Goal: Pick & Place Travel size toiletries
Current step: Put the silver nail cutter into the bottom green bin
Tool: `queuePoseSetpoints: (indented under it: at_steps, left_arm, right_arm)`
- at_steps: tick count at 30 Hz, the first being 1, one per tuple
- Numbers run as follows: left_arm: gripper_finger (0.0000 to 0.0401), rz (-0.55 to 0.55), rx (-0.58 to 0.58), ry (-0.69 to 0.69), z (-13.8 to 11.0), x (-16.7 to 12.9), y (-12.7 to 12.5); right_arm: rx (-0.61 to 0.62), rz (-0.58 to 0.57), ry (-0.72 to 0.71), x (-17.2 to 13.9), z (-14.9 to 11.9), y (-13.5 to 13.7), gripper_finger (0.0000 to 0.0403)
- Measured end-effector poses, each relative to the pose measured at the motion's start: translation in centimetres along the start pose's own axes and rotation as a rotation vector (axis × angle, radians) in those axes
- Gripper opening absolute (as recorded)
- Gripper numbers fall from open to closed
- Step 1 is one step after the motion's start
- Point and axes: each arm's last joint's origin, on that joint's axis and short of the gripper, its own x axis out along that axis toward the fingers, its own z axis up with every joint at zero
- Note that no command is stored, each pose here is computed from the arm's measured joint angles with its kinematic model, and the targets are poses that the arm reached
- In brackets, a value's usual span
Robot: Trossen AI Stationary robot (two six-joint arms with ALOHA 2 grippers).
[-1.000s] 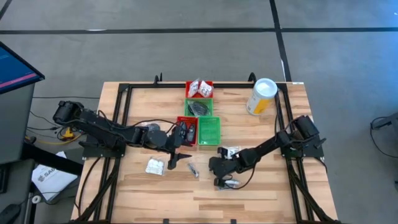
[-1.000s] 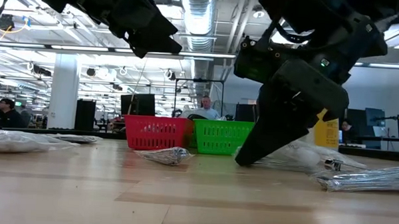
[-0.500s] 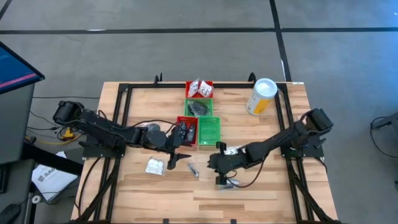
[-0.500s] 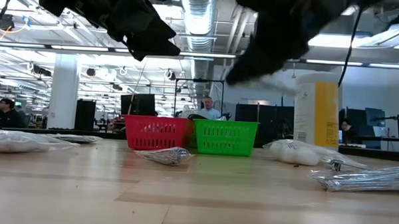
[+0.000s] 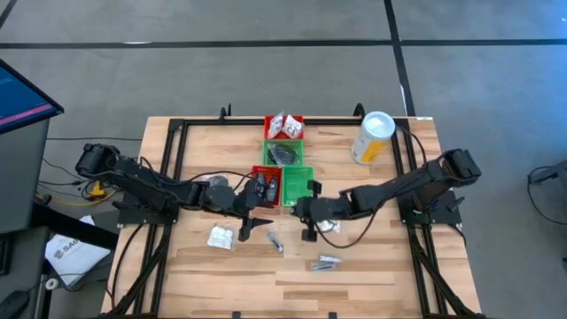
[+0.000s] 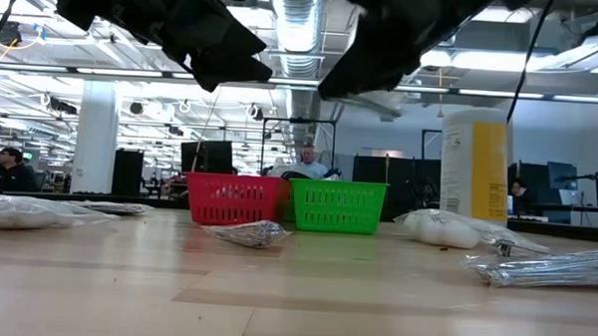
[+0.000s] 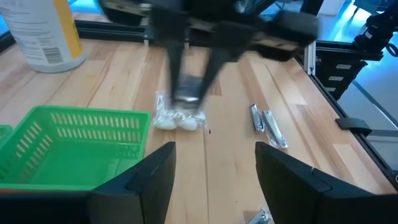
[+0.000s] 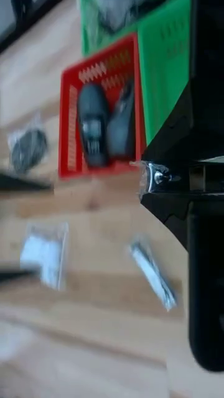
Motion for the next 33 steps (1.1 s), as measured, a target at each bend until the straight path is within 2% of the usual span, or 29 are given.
queuePoseSetpoints:
  at_steps: [16,23,33]
  left_arm:
    - [0.0209,-0.003,0.001,-0.016,0.2,0.0,0.0]
    - [0.0209,-0.004,-0.001,-0.025,0.2,0.0,0.0]
    - [0.0209,-0.007,-0.003,-0.042,0.4,0.0,-0.1]
  right_arm:
    - [0.076,-0.123,0.039,1.7,0.1,-5.8,0.0048]
    - [0.105,-0.090,0.042,2.6,0.0,-7.3,0.0048]
    - [0.123,-0.110,0.085,4.8,-1.2,-8.7,0.0054]
